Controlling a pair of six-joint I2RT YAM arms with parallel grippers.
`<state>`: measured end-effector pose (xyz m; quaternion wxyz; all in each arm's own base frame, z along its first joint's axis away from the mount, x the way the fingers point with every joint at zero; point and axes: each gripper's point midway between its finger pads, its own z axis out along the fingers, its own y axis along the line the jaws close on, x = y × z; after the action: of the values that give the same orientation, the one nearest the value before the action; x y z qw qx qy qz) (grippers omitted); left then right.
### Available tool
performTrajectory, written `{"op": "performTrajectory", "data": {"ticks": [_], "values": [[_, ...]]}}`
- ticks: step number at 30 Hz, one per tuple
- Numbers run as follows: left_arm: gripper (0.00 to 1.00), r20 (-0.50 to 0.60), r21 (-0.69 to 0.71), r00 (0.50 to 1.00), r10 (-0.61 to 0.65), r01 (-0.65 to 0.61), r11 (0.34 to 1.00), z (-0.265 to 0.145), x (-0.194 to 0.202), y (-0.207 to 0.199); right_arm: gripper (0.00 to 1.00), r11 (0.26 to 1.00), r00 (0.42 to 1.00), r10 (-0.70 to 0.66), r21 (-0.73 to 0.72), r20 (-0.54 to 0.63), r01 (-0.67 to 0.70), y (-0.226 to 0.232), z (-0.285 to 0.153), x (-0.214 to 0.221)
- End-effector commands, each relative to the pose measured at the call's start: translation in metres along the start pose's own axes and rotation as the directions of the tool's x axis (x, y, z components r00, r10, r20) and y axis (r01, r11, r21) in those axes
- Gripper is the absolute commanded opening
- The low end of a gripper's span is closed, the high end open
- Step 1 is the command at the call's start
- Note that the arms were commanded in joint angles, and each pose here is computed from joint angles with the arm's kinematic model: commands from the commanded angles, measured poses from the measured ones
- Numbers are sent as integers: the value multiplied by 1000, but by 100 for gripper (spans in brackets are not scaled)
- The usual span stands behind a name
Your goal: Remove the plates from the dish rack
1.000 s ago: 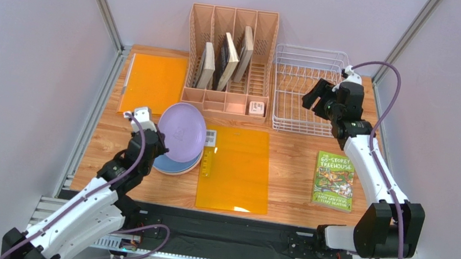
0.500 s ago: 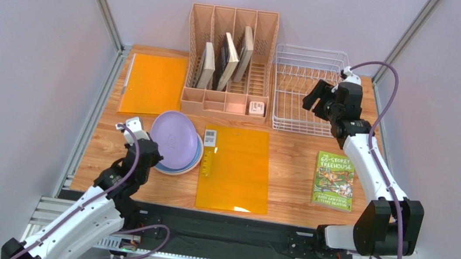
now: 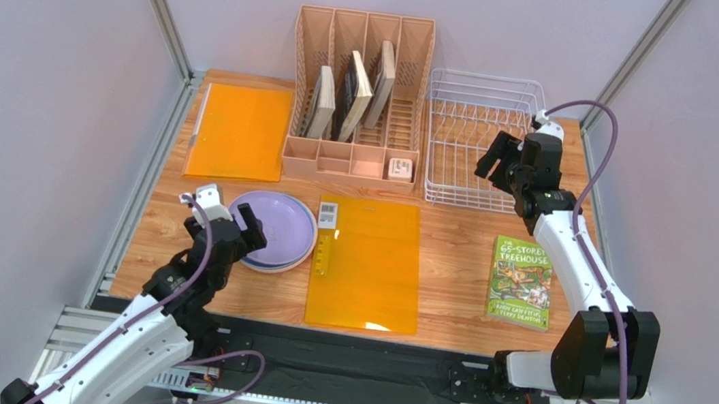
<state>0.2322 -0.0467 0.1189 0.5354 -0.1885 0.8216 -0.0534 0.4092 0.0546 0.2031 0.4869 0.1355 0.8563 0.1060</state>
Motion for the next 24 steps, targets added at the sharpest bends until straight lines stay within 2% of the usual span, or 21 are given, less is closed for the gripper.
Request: {"op": "performTrajectory", "data": {"ticks": [1,7,11,13,19,24], "values": [[93,85,36,996,28,-31,999,-12,-34,-8,75,996,997,-43,86,67,37,-17,-8,-12],[99,194,79,979,54,-71,994,-30,-80,-20,77,989,989,-94,122,111,81,-28,-21,-16],[100,253,213,962,104,-160,964,-44,-109,-53,77,994,981,-103,49,162,96,-16,-34,-22],[100,279,237,954,112,-181,955,-52,-127,-63,77,994,974,-106,7,202,107,-8,-44,-28],[100,287,288,944,162,-247,925,-53,-139,-85,77,986,955,-137,-54,265,156,-2,-60,-22],[100,315,298,921,228,-324,898,-50,-144,-96,78,982,937,-165,-42,308,186,-9,-68,-17]]}}
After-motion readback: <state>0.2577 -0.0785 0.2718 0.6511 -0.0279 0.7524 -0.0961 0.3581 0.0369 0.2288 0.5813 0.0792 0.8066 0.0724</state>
